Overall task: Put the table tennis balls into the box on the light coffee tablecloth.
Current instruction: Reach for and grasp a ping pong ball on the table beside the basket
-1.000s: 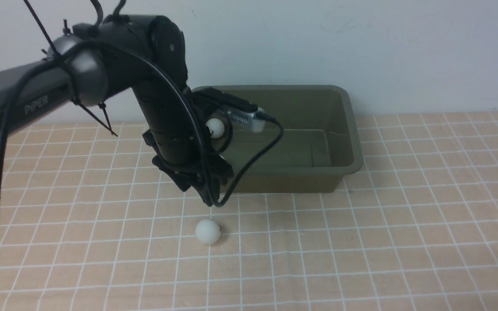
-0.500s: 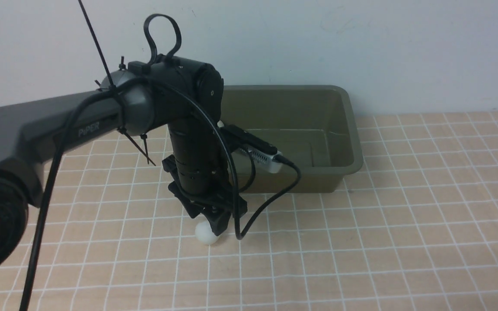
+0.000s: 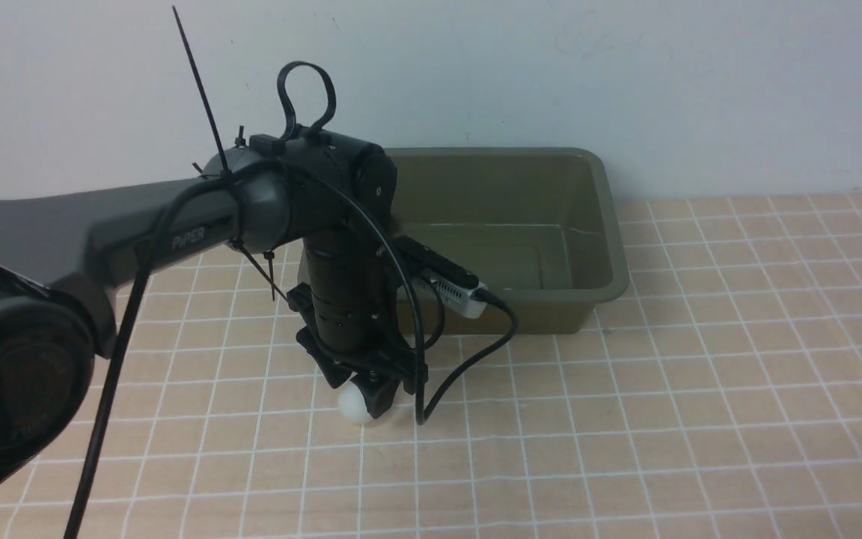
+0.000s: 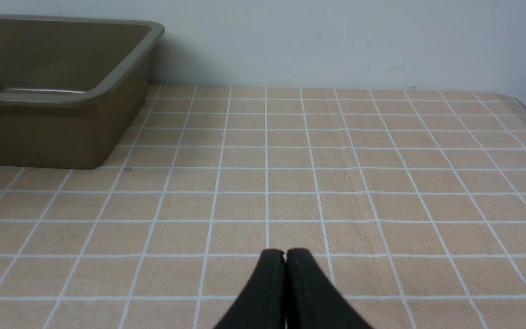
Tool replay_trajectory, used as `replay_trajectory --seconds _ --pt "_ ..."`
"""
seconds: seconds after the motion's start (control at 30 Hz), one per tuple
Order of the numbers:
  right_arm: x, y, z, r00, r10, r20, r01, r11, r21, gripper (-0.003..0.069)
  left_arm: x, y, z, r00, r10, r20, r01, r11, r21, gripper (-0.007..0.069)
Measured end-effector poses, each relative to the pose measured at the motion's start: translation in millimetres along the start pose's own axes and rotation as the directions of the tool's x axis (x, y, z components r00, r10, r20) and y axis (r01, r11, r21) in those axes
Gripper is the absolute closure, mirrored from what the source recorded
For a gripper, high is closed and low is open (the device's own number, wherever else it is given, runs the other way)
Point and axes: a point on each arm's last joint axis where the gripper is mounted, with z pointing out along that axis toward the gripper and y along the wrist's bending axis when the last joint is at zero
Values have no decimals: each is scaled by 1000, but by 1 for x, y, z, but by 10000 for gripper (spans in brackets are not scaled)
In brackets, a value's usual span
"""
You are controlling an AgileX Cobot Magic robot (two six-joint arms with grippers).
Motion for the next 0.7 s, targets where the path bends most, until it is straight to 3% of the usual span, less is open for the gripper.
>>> replay_trajectory --seconds 0.2,0.33,0.7 --pt "0 0 0 1000 0 0 0 1000 0 675 -1 1 7 1000 -1 -16 1 1000 3 254" --pt "0 0 0 1000 0 0 0 1000 0 675 -1 1 8 1000 -1 -19 1 1000 4 304" --pt "0 0 0 1000 0 0 0 1000 0 675 -6 0 -7 1000 20 -14 -20 1000 9 305"
